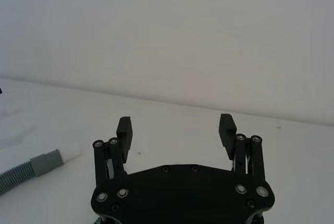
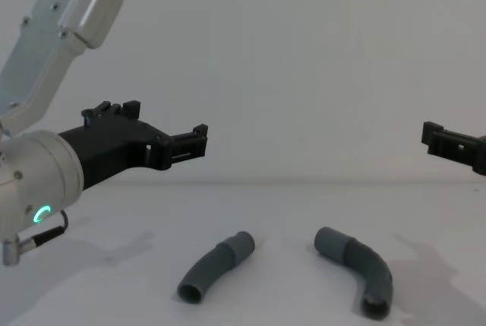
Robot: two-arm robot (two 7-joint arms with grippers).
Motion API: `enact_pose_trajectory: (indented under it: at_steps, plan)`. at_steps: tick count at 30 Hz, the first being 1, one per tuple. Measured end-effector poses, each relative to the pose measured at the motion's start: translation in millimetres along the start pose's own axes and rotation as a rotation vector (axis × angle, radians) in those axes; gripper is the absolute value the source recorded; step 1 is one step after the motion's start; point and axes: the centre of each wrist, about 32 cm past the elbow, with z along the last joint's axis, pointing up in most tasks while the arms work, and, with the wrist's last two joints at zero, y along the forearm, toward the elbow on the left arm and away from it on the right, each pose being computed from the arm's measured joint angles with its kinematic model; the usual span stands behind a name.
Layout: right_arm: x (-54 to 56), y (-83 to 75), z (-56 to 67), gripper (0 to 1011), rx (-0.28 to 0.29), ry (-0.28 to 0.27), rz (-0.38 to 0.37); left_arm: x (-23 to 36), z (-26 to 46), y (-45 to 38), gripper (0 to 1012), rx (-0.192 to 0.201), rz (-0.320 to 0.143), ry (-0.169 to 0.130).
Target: Use both hands to pick up one end of the pipe from the table, align the ends, and insert them.
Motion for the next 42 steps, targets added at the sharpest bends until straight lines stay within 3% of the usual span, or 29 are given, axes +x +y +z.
enact_pose_trajectory:
  at_steps: [9, 16, 26, 35, 42]
  plan:
    - [1.2, 1.4, 0.5, 1002, -0.004, -0.001, 0.005, -0.7, 1.0, -1.2, 1001, 0.008, -0.002, 0.001]
    - [8.7, 8.3, 3.4, 1002, -0.031, 0.001, 0.041, -4.4, 5.4, -4.6, 1001, 0.043, -0.015, 0.008]
    - [22.2, 22.1, 8.0, 1002, -0.118, 0.019, 0.123, -14.1, 11.9, -9.5, 1001, 0.142, -0.034, 0.033]
    - [31.3, 33.6, 16.3, 1002, -0.205, 0.026, 0.187, -22.4, 20.4, -12.6, 1001, 0.235, -0.045, 0.075]
    - [34.7, 38.7, 22.8, 1002, -0.262, 0.034, 0.215, -25.8, 27.0, -15.2, 1001, 0.277, -0.053, 0.106]
